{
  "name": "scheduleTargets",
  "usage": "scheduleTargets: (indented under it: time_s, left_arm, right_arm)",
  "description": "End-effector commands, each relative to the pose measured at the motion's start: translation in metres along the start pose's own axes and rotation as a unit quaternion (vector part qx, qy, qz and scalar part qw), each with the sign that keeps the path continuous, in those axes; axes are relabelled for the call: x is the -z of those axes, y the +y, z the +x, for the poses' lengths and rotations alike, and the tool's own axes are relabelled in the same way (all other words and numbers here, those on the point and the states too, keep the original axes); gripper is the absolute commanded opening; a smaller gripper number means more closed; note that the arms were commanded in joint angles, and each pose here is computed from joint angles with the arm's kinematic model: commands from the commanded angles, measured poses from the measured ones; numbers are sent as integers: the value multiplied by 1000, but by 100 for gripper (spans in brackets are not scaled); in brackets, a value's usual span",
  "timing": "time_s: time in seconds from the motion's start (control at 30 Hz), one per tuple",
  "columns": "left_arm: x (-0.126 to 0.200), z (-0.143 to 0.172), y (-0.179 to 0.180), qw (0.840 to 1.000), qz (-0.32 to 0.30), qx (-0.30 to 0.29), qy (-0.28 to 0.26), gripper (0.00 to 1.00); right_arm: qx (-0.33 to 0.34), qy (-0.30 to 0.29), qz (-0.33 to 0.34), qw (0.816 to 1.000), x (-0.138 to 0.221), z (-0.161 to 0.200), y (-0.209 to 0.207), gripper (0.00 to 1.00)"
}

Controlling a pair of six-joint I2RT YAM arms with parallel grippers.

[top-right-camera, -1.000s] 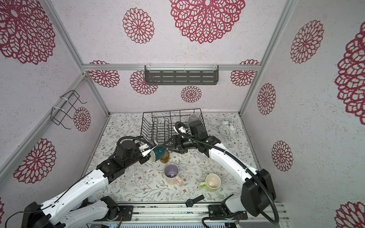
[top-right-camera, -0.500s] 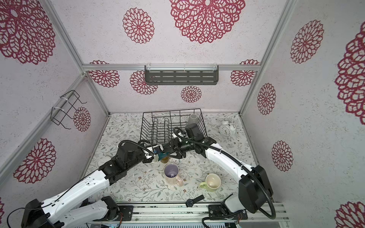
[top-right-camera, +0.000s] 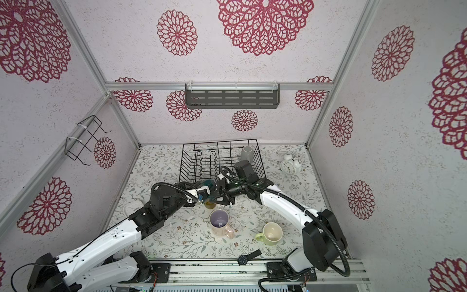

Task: Load cups into a dish rack
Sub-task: Place the cup upside down at the dish rack.

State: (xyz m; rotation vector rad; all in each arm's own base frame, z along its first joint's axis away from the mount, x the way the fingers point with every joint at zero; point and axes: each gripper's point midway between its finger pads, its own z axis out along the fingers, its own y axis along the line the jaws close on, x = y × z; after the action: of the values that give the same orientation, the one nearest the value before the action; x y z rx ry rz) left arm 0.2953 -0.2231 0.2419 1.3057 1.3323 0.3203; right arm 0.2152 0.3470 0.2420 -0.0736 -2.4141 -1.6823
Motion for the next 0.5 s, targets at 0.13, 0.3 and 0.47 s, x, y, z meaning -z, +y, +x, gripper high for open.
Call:
scheduleTargets:
  time_s: [0.13, 0.3, 0.47]
  left_arm:
    - [5, -23, 29, 997, -64, -1, -47, 0]
    - [7, -28, 32, 996, -71, 6, -53, 0]
    - [7, -33, 33, 995, -76, -2, -61, 0]
  right_arm:
    - [4, 14, -13, 1000, -2, 4, 7, 39]
    - [-2, 9, -26, 1000, -5, -1, 14, 36]
    - [-5, 8, -31, 999, -10, -3, 17, 36]
